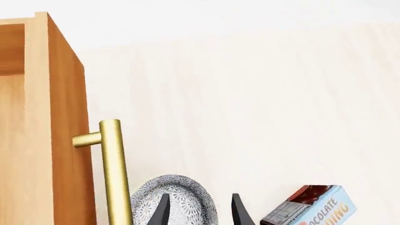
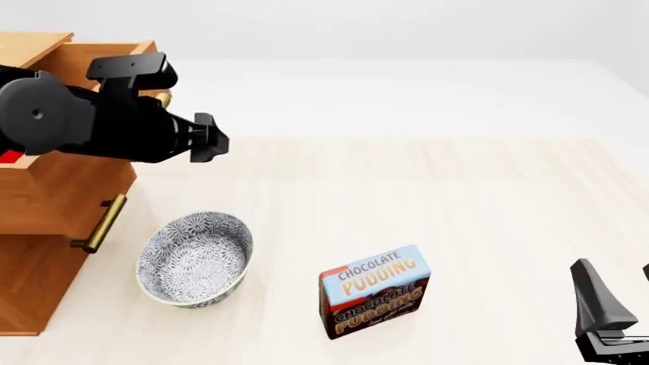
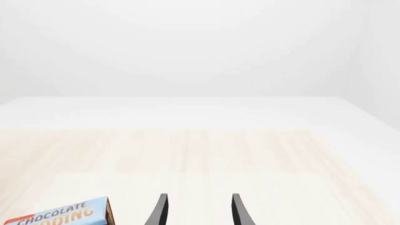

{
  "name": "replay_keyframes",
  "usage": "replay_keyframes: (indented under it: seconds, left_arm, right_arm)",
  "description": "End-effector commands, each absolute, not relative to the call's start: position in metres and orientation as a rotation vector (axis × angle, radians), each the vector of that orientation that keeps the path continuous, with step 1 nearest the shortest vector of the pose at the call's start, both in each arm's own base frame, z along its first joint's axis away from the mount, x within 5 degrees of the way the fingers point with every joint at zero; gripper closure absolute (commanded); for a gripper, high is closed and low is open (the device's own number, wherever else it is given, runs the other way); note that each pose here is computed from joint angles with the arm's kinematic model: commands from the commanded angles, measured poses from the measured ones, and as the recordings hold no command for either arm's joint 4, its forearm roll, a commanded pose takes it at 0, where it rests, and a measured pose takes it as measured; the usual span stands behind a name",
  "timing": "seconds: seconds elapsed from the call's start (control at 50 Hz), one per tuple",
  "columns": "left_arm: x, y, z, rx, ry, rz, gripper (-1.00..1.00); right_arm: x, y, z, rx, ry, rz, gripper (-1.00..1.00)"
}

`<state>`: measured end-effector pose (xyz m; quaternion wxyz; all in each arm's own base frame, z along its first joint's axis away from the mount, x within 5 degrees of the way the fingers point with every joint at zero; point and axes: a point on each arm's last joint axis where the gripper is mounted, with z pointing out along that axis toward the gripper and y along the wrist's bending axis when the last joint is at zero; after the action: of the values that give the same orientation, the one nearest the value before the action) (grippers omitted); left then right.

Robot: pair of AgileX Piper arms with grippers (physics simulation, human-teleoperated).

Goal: Put the butter at the back in the top drawer of the cabinet and close it.

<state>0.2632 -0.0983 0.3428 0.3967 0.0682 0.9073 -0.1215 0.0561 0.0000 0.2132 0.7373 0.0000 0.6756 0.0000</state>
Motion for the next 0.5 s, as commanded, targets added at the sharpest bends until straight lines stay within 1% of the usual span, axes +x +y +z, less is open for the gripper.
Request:
replay_keyframes:
  seconds: [0.02,0.2,0.5]
  left_arm:
    - [0.268,-0.081,0.330,0.095,2.333,-0.254,-1.00]
    - [0.267,-0.061,0.331,0.030,2.323,-0.214,-1.00]
    - [0.268,-0.046,0.324,-0.074,2.326,-0.203,-1.00]
  right_arm:
    - [0.056,0.000,0.213,0.000,1.484,0.000,-1.00]
    - [0.056,0.000,0.213,0.000,1.484,0.000,-1.00]
    - [0.056,0.000,0.213,0.000,1.484,0.000,-1.00]
